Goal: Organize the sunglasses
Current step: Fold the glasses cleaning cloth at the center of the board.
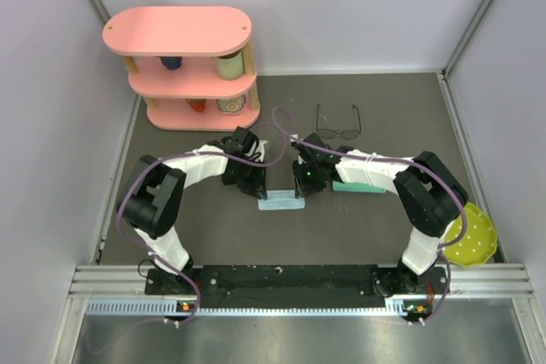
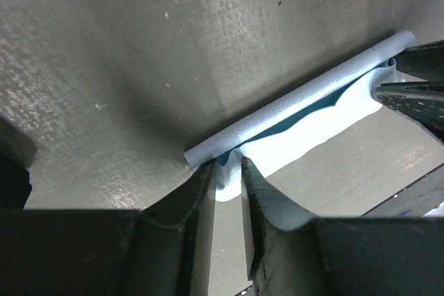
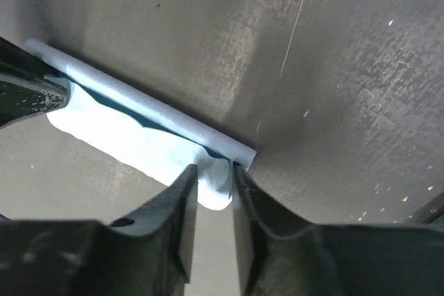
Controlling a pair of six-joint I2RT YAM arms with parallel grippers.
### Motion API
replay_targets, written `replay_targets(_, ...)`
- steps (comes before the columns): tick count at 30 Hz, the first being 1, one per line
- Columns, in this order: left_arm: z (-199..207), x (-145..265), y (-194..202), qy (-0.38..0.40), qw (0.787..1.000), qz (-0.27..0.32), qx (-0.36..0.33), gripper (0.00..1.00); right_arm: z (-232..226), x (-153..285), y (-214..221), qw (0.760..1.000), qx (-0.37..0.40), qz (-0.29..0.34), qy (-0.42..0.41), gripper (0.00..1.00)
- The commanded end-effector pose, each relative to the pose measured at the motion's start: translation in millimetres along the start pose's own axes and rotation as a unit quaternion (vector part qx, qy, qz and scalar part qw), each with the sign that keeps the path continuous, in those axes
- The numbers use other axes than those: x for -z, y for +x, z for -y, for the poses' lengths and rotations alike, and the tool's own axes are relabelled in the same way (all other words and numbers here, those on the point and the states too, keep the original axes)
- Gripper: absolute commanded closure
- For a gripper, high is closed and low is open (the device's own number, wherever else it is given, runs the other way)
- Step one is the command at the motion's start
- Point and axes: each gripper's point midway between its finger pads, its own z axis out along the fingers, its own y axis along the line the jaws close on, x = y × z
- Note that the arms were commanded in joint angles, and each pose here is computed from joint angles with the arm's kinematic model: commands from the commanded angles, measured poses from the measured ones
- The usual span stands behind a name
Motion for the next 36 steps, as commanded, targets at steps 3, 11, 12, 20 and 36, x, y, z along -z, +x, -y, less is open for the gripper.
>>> replay_targets(3,5,16,-5,-0.005,1.0,0.027,-0.004,0.66,-11,23,-11,0.999,-0.001,0.033,-0.027,0.68)
replay_targets(11,22,45,-12,0.02,0.997,0.071,-0.005,0.64,-19,48,-17,0.997,-0.02,0.063,-0.042,0.67)
replay_targets(12,23,45,-13,0.022,0.997,0.078,-0.004,0.64,-19,49,-17,0.997,-0.022,0.066,-0.043,0.66)
replay_targets(20,38,27,-25,0.077,0.989,0.107,0.075,0.75,-21,32,-30,0.994,-0.048,0.089,-0.047,0.74)
replay_targets(36,44,5,-26,0.105,0.988,0.067,0.091,0.82,-45,-8,-27,0.99,-0.072,0.041,-0.11,0.98)
